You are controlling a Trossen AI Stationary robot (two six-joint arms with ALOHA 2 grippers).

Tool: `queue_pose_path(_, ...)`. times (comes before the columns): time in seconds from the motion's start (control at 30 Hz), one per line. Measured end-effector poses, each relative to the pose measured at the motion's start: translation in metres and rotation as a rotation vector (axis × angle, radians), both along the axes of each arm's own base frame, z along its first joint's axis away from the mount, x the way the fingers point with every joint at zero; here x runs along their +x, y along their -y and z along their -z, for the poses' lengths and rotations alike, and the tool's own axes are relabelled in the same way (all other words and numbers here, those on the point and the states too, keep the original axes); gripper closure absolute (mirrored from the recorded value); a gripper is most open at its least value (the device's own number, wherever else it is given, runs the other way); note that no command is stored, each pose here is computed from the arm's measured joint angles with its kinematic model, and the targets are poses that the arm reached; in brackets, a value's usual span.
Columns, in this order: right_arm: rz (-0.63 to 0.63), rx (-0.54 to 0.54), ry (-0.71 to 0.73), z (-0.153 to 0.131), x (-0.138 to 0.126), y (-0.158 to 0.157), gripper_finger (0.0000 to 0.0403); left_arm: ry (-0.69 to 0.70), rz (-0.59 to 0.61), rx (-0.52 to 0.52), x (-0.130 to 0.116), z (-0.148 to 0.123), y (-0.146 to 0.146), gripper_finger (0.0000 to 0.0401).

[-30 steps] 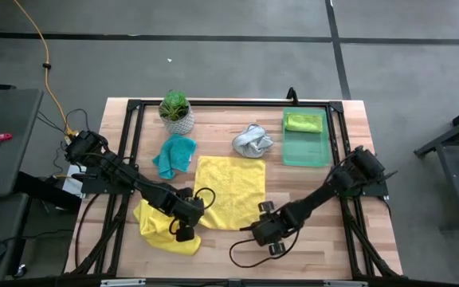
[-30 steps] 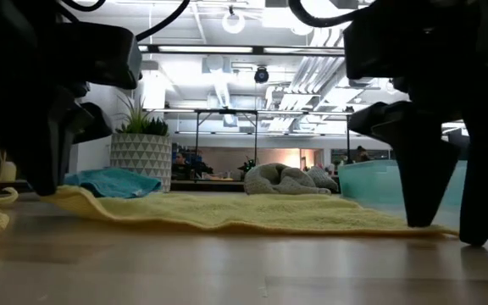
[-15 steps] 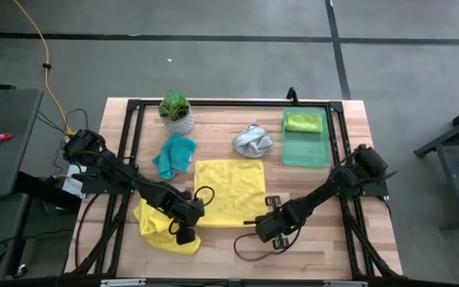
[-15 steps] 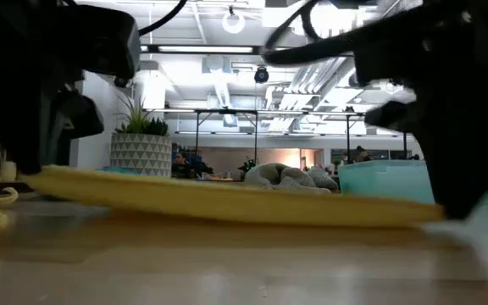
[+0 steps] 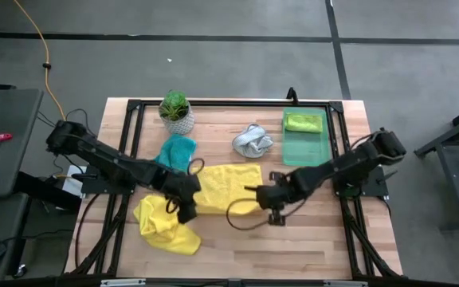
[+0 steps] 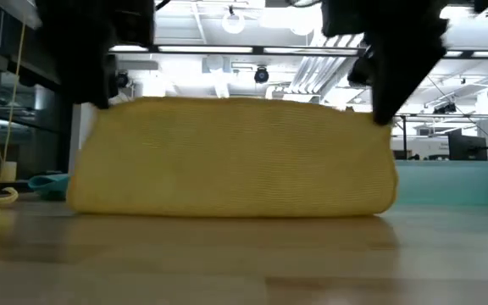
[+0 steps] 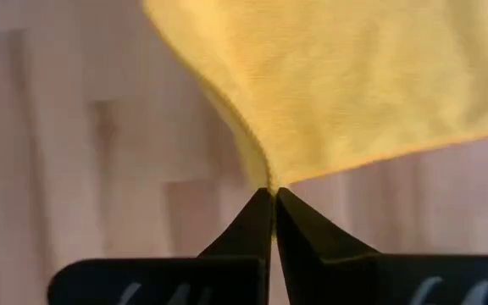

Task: Fold microfiber towels
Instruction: Fold the right yellow microfiber cloth

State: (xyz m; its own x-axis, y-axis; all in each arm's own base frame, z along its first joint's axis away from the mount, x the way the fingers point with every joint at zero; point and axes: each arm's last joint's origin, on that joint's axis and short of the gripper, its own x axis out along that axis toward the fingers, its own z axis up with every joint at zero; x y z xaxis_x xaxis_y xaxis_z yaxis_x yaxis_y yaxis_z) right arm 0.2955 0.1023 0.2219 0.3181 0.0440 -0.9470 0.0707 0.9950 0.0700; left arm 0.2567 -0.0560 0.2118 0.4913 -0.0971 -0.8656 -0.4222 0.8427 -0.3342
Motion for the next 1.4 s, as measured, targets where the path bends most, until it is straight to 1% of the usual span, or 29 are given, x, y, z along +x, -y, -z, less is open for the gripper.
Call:
queue_pose_path(0.1, 0.073, -0.011, 0.007, 0.001, 0.007, 0.018, 0.0402, -0.034, -0.039, 0.050, -0.004, 0.003, -0.013, 0.0401)
queue_pose_path(0.17, 0.123, -0.034, 0.004, 0.002, 0.009, 0.029, 0.0402, -0.032, -0.063, 0.061, -0.003, 0.006, -0.018, 0.0401)
queue_pose_path(0.23, 0.184, -0.055, 0.021, 0.002, 0.012, 0.039, 0.0402, -0.069, -0.082, 0.081, -0.007, 0.013, -0.023, 0.0401)
queue_pose_path(0.33, 0.260, -0.080, 0.020, 0.002, 0.014, 0.054, 0.0403, -0.085, -0.137, 0.114, -0.007, 0.021, -0.025, 0.0401)
queue_pose_path(0.4, 0.289, -0.083, 0.020, 0.003, 0.015, 0.063, 0.0403, -0.114, -0.180, 0.133, -0.011, 0.025, -0.027, 0.0401)
queue_pose_path(0.6, 0.385, -0.076, -0.003, 0.012, 0.013, 0.083, 0.0403, -0.103, -0.290, 0.188, -0.014, 0.030, -0.030, 0.0401)
queue_pose_path(0.7, 0.427, -0.064, -0.014, 0.020, 0.010, 0.090, 0.0403, -0.089, -0.325, 0.220, -0.014, 0.030, -0.031, 0.0401)
queue_pose_path(0.8, 0.455, -0.054, 0.010, 0.025, 0.011, 0.095, 0.0403, -0.082, -0.348, 0.249, -0.014, 0.030, -0.032, 0.0401)
queue_pose_path(0.9, 0.481, -0.034, 0.059, 0.028, 0.014, 0.097, 0.0403, -0.077, -0.372, 0.249, -0.014, 0.030, -0.033, 0.0401)
queue_pose_path(1.1, 0.535, -0.007, 0.083, 0.031, 0.015, 0.102, 0.0403, -0.083, -0.393, 0.257, -0.013, 0.032, -0.033, 0.0401)
queue_pose_path(1.2, 0.547, -0.010, 0.079, 0.033, 0.016, 0.106, 0.0403, -0.100, -0.412, 0.270, -0.012, 0.037, -0.033, 0.0401)
queue_pose_path(1.27, 0.557, -0.012, 0.073, 0.038, 0.018, 0.108, 0.0403, -0.113, -0.422, 0.297, -0.010, 0.042, -0.034, 0.0401)
queue_pose_path(1.4, 0.593, -0.009, 0.048, 0.050, 0.022, 0.113, 0.0403, -0.129, -0.455, 0.314, -0.008, 0.047, -0.040, 0.0401)
